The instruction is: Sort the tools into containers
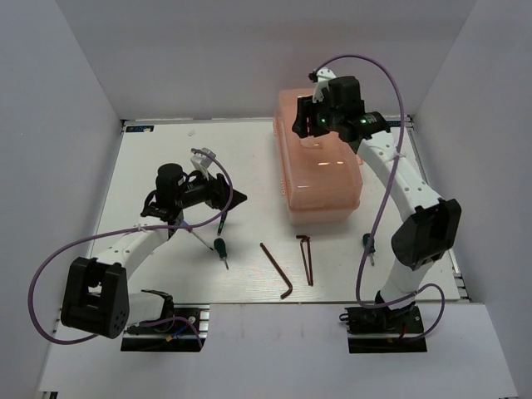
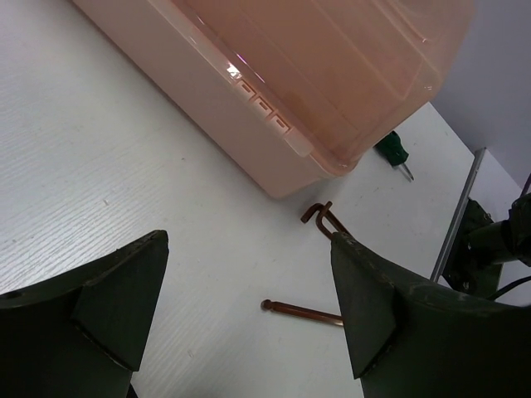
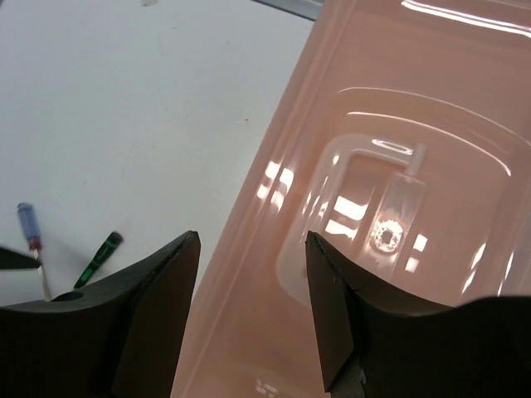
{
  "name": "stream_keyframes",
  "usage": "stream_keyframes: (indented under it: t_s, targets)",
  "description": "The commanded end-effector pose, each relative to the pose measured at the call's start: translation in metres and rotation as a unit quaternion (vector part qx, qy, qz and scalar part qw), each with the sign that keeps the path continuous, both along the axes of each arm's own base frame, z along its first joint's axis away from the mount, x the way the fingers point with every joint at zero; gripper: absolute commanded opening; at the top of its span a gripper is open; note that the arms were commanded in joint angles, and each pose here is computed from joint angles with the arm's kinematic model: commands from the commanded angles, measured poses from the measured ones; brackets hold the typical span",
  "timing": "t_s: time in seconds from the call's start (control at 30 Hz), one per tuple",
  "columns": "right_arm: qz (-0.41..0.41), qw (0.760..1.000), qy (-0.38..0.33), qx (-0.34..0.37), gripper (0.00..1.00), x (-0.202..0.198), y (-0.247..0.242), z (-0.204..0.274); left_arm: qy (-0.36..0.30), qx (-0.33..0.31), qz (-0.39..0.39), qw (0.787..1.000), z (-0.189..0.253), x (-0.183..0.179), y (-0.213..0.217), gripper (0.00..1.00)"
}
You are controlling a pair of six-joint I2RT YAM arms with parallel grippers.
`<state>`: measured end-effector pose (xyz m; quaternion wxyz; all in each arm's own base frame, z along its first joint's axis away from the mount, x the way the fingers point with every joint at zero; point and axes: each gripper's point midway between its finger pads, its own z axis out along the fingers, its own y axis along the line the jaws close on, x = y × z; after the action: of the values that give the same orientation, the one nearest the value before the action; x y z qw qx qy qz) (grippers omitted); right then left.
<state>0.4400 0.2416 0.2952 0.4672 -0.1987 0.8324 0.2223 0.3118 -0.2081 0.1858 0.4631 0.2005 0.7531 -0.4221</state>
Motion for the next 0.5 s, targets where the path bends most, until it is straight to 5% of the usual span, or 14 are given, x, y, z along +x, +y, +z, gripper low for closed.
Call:
stream_keyframes:
  t_s: [0.0, 0.47]
  targets:
    - [-0.110, 0.993, -0.030, -0.015, 0.60, 0.029, -0.018, 0.018, -0.034, -0.002, -0.017, 0.999, 0.020, 0.001, -0.004, 0.89]
    - [-0.110, 0.992, 0.060, 0.006, 0.60, 0.033, 0.001, -0.041, -0.027, -0.018, -0.032, 0.999, 0.025, -0.002, -0.009, 0.89]
